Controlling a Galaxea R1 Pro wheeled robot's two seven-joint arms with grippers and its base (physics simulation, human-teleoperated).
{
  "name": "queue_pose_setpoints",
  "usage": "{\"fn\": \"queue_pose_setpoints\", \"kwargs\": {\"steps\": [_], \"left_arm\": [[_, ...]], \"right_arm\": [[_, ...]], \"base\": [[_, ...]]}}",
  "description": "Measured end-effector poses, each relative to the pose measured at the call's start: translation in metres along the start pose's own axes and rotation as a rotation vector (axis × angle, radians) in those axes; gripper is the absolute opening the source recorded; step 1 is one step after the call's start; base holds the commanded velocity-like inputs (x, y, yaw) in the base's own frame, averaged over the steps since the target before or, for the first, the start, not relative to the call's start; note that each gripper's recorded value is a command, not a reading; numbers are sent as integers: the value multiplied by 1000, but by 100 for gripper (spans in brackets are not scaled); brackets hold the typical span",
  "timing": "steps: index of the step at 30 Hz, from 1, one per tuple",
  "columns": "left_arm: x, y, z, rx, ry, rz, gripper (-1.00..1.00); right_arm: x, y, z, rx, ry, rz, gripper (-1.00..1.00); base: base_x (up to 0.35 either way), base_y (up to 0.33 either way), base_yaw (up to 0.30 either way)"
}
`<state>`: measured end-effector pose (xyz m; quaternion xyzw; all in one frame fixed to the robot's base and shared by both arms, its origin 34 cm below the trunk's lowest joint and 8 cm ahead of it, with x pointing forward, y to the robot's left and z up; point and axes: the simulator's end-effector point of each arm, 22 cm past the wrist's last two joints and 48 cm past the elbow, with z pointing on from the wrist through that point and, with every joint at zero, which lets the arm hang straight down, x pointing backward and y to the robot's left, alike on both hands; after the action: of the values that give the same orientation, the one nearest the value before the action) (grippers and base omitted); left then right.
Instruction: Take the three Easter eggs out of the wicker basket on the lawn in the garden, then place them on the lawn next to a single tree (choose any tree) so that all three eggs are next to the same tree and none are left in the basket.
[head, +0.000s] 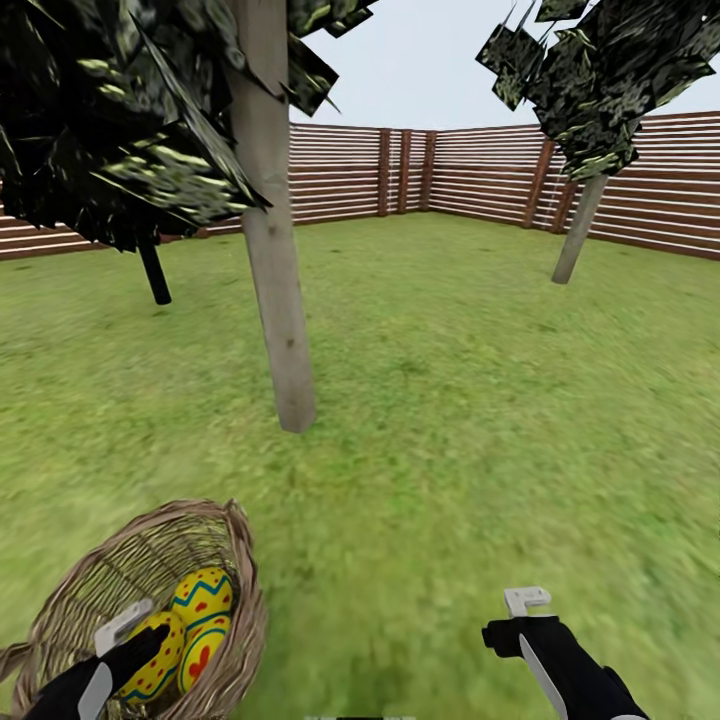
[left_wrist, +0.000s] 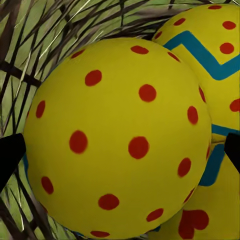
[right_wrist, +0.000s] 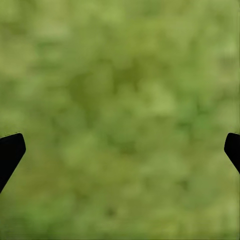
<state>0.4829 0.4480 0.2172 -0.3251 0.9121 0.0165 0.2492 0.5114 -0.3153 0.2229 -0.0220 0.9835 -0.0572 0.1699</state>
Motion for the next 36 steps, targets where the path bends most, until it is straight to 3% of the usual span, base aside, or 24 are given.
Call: {"fn": "queue_pose_setpoints", "kwargs": {"steps": [13,14,36], "left_arm": [[15,2,7,-10,26,6,100],[15,2,7,-10,25,7,-100],[15,2,7,-10,25,3,-100]], "right_arm": [[12,2,9,-2,28,-3,100],[12,2,9,-2,28,-3,100],[12,1,9,-2,28,-1,100]], "base": [[0,0,0],[0,0,0],[0,0,0]]}}
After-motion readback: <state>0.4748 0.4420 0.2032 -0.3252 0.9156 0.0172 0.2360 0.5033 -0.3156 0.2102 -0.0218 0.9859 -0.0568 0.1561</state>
